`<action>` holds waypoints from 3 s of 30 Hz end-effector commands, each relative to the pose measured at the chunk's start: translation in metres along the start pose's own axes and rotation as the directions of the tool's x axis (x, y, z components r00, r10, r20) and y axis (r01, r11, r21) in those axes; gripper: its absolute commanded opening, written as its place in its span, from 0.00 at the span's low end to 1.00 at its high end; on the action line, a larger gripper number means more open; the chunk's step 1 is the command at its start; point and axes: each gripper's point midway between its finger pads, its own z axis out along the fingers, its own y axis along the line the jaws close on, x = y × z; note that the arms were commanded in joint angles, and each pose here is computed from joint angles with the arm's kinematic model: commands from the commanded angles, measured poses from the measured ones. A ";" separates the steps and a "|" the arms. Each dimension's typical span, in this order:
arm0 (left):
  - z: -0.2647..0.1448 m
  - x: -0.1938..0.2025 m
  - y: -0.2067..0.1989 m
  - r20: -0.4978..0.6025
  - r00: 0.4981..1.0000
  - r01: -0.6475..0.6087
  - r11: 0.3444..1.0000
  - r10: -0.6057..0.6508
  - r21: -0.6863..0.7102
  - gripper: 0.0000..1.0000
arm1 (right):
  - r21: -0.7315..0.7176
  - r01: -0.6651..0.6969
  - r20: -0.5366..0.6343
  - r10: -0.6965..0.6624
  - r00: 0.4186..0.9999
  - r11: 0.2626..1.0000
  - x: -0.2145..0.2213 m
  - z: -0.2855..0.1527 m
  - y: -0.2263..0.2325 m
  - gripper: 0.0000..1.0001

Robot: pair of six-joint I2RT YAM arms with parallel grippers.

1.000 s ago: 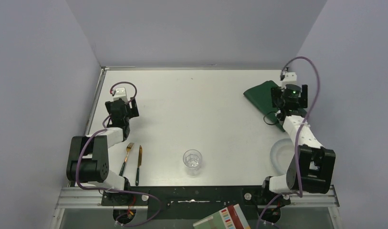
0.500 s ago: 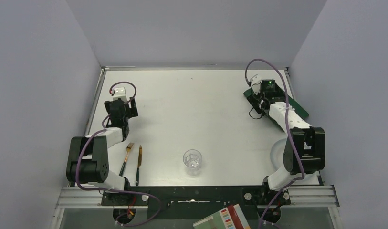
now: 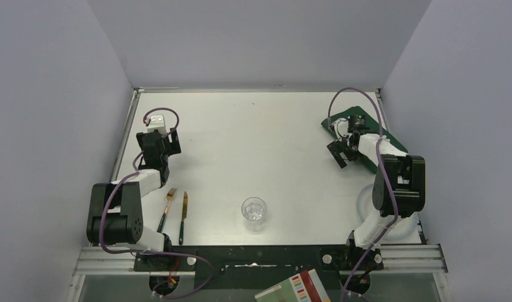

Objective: Set the dinner table for one person
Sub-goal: Move the napkin to the center of the board, then adjust the napkin at the center of the board.

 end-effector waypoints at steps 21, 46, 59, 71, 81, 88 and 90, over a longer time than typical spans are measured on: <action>0.004 -0.024 0.004 0.086 0.996 -0.038 0.999 0.038 -0.003 0.77 | -0.150 -0.025 0.044 0.032 0.999 0.988 -0.081 -0.021 0.063 0.00; -0.005 -0.043 -0.072 0.095 0.990 -0.119 0.988 0.109 0.103 0.15 | -0.781 -0.064 0.000 0.102 0.995 0.621 -0.206 -0.077 0.276 0.15; -0.019 -0.046 -0.180 -0.244 0.892 0.451 0.728 -0.380 0.516 0.36 | -0.594 -0.004 0.395 0.296 0.870 0.805 -0.250 -0.131 0.096 0.83; 0.005 -0.037 -0.298 -0.487 0.711 0.703 0.534 -0.507 0.470 0.00 | -0.656 -0.214 0.135 0.392 0.910 0.724 -0.106 -0.031 0.049 0.50; -0.007 -0.022 -0.350 -0.556 0.714 0.697 0.511 -0.426 0.503 0.24 | -0.782 -0.208 0.040 0.381 0.924 0.587 -0.088 -0.020 0.085 0.56; -0.004 -0.006 -0.351 -0.544 0.734 0.672 0.550 -0.406 0.496 0.11 | -0.765 -0.232 0.018 0.380 0.925 0.600 -0.080 -0.002 0.088 0.55; -0.003 -0.003 -0.348 -0.532 0.743 0.663 0.561 -0.406 0.496 0.11 | -0.766 -0.234 0.014 0.380 0.925 0.598 -0.079 0.000 0.089 0.55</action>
